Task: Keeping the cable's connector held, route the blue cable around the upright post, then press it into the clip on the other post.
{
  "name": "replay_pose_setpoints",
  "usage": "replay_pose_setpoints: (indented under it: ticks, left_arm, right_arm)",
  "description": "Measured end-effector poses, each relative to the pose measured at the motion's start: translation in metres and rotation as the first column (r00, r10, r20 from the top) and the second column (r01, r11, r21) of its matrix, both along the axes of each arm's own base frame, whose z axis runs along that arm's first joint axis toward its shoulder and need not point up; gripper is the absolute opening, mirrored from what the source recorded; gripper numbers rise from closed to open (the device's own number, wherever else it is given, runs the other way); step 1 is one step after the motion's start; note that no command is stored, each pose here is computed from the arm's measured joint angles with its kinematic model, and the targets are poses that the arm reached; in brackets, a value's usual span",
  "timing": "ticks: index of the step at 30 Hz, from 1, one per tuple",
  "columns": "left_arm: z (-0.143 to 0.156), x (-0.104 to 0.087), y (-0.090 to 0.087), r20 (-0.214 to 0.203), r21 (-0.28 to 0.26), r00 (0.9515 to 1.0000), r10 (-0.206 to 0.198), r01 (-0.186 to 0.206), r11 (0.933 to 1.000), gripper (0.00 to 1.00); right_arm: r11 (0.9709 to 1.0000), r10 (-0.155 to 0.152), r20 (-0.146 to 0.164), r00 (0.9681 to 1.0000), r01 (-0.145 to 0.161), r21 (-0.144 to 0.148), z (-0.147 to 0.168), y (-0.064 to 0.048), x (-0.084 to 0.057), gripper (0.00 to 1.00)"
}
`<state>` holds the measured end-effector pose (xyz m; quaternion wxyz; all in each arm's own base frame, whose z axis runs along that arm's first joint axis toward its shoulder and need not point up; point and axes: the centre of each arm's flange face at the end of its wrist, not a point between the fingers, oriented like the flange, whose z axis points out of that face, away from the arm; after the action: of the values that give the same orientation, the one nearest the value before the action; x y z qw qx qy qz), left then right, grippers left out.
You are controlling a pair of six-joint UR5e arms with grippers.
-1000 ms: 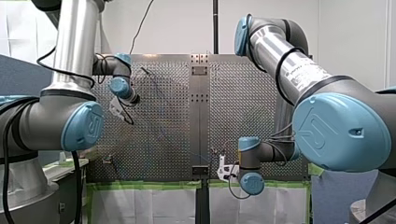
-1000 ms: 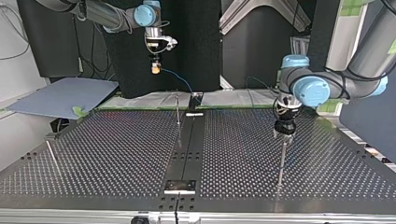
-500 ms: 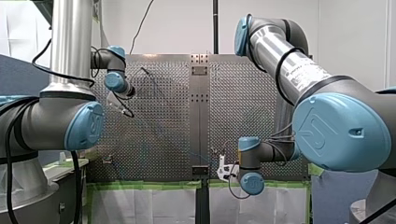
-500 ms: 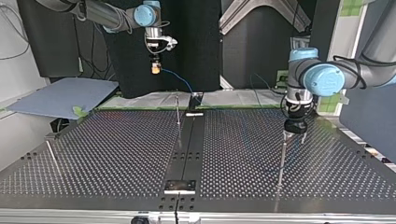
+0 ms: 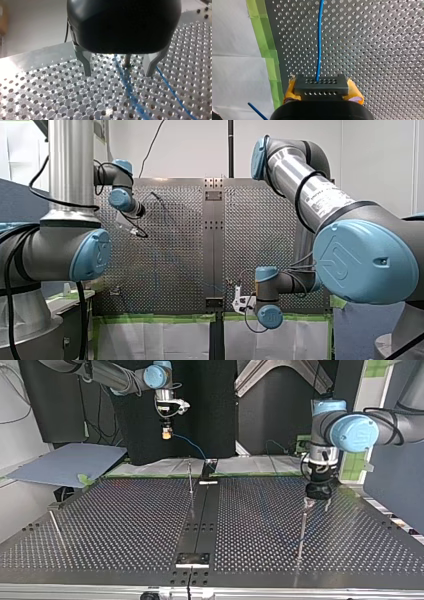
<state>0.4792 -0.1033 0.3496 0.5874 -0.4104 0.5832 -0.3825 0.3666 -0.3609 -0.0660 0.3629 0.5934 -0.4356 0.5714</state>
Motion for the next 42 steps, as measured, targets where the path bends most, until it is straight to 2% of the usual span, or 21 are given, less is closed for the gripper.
replay_pose_setpoints:
  ticks: [6,15,18,24,27,36,42]
  left_arm:
    - [0.011,-0.015,-0.007,-0.014,0.018,0.9998,-0.017,0.017,0.9997,0.99]
    - [0.038,-0.042,-0.012,0.014,0.067,0.9992,-0.036,0.035,0.9972,0.99]
    - [0.047,-0.051,-0.012,0.017,0.093,0.9996,-0.024,0.023,0.9954,0.99]
    - [0.065,-0.063,-0.008,0.053,0.149,0.9986,0.007,-0.014,0.9887,0.99]
    - [0.068,-0.064,-0.006,0.057,0.178,0.9983,0.011,-0.021,0.9837,0.99]
    - [0.081,-0.062,0.0,0.03,0.259,0.999,0.032,-0.039,0.965,0.99]
    - [0.1,-0.058,0.006,0.018,0.315,0.9967,0.079,-0.081,0.9455,0.99]
  right_arm:
    - [1.0,-0.004,0.002,1.0,0.004,-0.003,0.0,-0.002,-0.001,0.0]
    - [1.0,-0.003,0.008,1.0,0.003,-0.009,0.001,-0.005,-0.002,0.0]
    - [0.9999,-0.003,0.009,1.0,0.004,-0.011,0.001,-0.006,-0.002,0.0]
    - [0.9999,-0.003,0.012,0.9999,0.003,-0.012,0.002,-0.008,-0.002,0.0]
    - [0.9999,0.004,0.015,0.9999,-0.004,-0.013,0.002,-0.009,-0.002,0.0]
    - [0.9997,0.02,0.018,0.9996,-0.02,-0.014,0.002,-0.009,0.0,0.0]
    - [0.9994,0.03,0.019,0.9994,-0.03,-0.016,0.003,-0.009,0.002,0.0]
